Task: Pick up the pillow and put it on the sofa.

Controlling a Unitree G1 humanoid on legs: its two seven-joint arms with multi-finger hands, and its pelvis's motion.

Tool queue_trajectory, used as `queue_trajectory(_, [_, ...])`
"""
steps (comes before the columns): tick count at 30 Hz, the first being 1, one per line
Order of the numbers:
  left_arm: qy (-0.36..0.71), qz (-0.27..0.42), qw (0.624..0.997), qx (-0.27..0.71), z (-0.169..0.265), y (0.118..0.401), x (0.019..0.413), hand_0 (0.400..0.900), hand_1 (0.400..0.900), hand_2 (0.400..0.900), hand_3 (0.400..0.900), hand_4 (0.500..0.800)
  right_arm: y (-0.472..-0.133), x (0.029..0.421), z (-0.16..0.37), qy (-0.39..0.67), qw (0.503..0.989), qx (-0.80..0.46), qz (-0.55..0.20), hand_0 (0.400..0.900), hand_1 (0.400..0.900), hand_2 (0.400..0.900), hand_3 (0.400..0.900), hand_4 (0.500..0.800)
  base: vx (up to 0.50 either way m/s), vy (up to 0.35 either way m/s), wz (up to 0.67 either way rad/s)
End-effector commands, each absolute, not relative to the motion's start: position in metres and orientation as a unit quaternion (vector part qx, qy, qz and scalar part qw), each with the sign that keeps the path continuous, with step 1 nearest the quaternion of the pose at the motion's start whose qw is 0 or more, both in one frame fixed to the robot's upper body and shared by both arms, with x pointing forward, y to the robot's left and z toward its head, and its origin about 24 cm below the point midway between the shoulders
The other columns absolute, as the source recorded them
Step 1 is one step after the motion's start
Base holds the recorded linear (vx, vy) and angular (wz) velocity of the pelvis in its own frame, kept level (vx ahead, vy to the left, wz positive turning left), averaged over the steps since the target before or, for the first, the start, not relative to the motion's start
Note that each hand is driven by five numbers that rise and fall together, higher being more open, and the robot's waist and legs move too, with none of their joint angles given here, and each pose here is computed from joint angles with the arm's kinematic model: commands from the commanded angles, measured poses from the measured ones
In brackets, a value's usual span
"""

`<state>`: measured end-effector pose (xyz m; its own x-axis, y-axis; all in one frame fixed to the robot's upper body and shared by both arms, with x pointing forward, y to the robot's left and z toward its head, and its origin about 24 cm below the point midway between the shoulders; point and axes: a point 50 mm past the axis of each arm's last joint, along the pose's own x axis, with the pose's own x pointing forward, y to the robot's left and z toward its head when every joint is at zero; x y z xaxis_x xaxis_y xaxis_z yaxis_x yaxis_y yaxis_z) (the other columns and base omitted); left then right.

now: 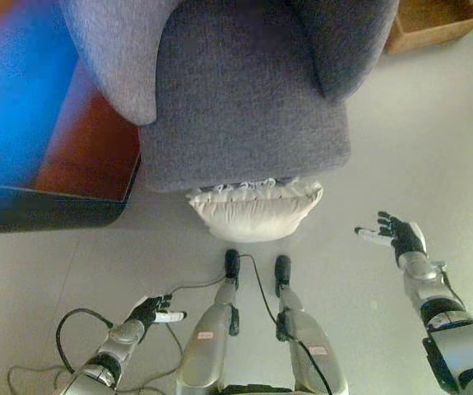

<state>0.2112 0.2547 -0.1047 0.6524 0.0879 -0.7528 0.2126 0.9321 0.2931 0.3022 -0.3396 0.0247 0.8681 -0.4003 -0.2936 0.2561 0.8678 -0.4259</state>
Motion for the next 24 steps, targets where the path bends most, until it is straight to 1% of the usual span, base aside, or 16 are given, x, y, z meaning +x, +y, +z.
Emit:
queue_trajectory(1, [0.443,-0.004,0.880,0.171,-0.111,0.268,0.193,0.900,0.900,0.900,0.900,0.800,-0.383,0.306,0.089,0.111,0.942,-0.223,-0.224,0.900,0.900,0.900,0.900,0.800,-0.021,0.042,0.03])
queue_trajectory(7, [0.416,0.002,0.898,0.140,-0.111,0.256,0.194,0.900,0.900,0.900,0.900,0.800,-0.389,0.321,0.150,0.029,0.941,-0.241,-0.235,0.900,0.900,0.900,0.900,0.800,-0.025,0.053,0.09])
queue_trajectory(13, [0.400,0.001,0.910,0.113,-0.109,0.247,0.197,0.900,0.900,0.900,0.900,0.800,-0.382,0.334,0.191,-0.023,0.937,-0.270,-0.221,0.900,0.900,0.900,0.900,0.800,-0.022,0.057,0.11])
queue_trajectory(20, [0.391,-0.003,0.916,0.085,-0.112,0.236,0.192,0.900,0.900,0.900,0.900,0.800,-0.361,0.349,0.234,-0.074,0.930,-0.308,-0.189,0.900,0.900,0.900,0.900,0.800,-0.016,0.076,0.03])
queue_trajectory(24, [0.385,0.000,0.920,0.071,-0.114,0.234,0.187,0.900,0.900,0.900,0.900,0.800,-0.340,0.358,0.250,-0.100,0.927,-0.332,-0.146,0.900,0.900,0.900,0.900,0.800,-0.003,0.063,-0.02])
